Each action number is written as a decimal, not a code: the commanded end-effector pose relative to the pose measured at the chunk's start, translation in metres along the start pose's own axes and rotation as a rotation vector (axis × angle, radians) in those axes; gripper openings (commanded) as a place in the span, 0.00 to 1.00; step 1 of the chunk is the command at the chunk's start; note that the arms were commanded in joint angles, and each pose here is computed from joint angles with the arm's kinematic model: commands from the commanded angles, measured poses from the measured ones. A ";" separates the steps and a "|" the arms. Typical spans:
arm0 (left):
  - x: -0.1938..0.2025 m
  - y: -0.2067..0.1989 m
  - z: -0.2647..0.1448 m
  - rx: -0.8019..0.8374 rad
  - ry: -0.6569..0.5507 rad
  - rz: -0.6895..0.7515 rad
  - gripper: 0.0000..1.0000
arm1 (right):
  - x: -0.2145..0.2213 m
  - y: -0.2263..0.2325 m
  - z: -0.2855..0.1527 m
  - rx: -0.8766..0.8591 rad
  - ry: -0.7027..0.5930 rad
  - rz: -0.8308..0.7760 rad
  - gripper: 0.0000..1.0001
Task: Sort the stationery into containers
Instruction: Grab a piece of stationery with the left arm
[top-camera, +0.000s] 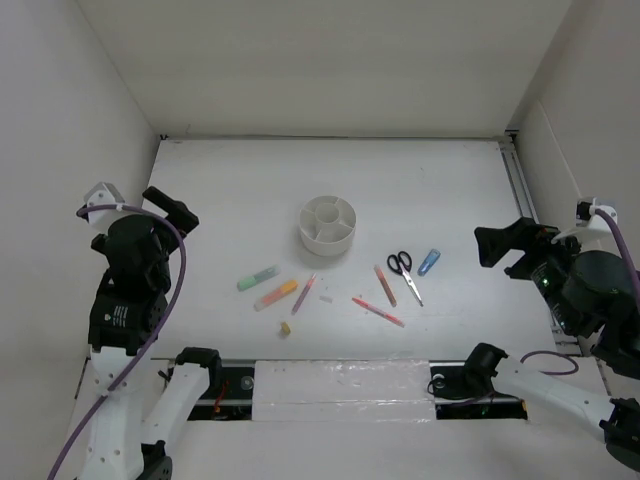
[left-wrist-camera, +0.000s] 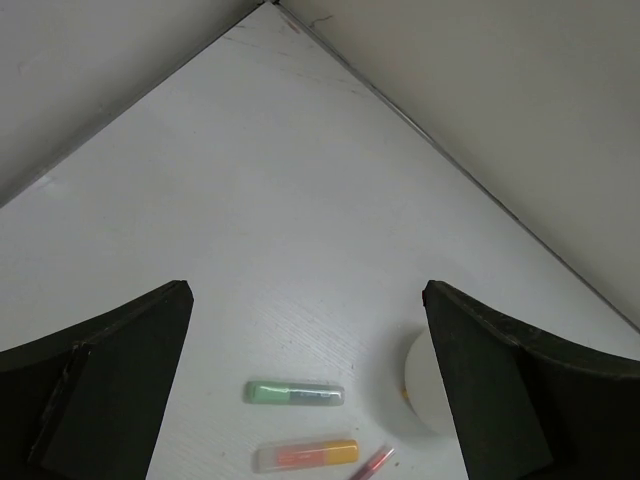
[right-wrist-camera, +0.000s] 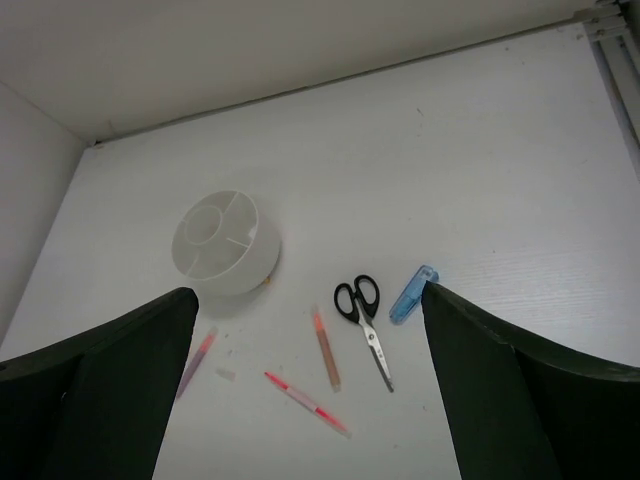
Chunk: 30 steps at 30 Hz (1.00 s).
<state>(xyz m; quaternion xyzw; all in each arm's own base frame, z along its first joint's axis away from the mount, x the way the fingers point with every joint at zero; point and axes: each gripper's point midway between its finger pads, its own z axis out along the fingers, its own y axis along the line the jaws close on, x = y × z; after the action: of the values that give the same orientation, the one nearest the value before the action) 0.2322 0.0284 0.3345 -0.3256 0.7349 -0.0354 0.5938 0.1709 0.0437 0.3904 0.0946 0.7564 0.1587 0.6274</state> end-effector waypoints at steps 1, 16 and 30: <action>-0.008 0.005 -0.001 -0.027 -0.040 -0.019 1.00 | -0.012 -0.007 -0.006 0.024 -0.033 0.024 1.00; 0.047 -0.053 0.022 0.227 0.229 0.075 1.00 | 0.101 0.056 0.043 -0.203 0.319 -0.278 1.00; 0.126 -0.083 0.036 0.449 0.520 0.132 1.00 | 0.136 0.069 0.061 -0.214 0.392 -0.248 1.00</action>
<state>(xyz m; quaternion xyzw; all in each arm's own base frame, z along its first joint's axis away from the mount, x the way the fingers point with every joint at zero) 0.2902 -0.0732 0.2531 -0.1769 0.8534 -0.2045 0.4456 0.1971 0.1546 0.2680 -0.1117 0.8618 0.1477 0.4722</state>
